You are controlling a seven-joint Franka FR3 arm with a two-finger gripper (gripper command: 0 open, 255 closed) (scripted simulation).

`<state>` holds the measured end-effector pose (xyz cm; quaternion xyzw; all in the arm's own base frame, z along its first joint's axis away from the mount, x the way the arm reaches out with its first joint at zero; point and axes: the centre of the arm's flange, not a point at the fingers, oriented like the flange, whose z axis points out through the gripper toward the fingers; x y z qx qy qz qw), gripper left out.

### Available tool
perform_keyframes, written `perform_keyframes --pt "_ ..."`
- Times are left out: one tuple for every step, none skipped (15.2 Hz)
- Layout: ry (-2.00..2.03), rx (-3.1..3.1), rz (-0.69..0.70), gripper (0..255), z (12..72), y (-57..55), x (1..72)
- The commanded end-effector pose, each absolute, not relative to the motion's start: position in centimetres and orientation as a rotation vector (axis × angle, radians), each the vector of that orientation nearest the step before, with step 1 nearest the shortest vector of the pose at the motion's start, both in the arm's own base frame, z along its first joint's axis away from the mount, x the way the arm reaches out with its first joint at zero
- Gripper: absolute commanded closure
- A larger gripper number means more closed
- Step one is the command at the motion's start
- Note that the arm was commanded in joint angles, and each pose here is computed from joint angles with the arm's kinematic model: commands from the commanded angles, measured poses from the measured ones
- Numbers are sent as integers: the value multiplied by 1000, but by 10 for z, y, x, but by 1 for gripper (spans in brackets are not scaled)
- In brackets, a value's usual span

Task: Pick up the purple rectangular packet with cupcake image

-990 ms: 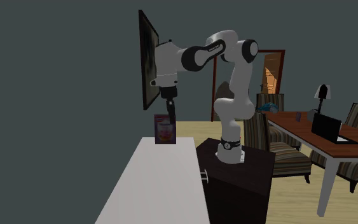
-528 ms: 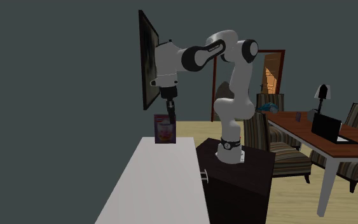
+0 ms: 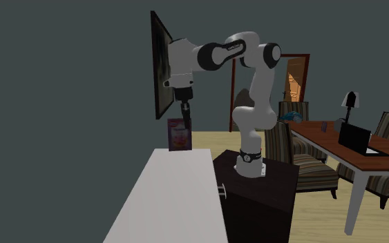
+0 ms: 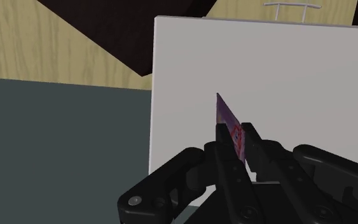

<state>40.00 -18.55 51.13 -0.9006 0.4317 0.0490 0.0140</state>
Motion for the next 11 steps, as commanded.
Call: perform_keyframes --pt "1344 -2804 153 255 522 -185 401" --pt "1344 -2804 153 255 527 -185 401" --pt "1344 -2804 153 255 532 -185 401" --pt "1344 -2804 153 255 538 -185 401" --pt "1344 -2804 153 255 543 -185 401" --pt "1344 -2804 153 255 548 -185 401" --pt "1344 -2804 153 255 553 -185 401" --pt "1344 -2804 153 255 559 -185 401" --pt "1344 -2804 153 255 564 -185 401" --pt "1344 -2804 153 255 565 -185 401" --pt "1344 -2804 153 255 565 -185 401"
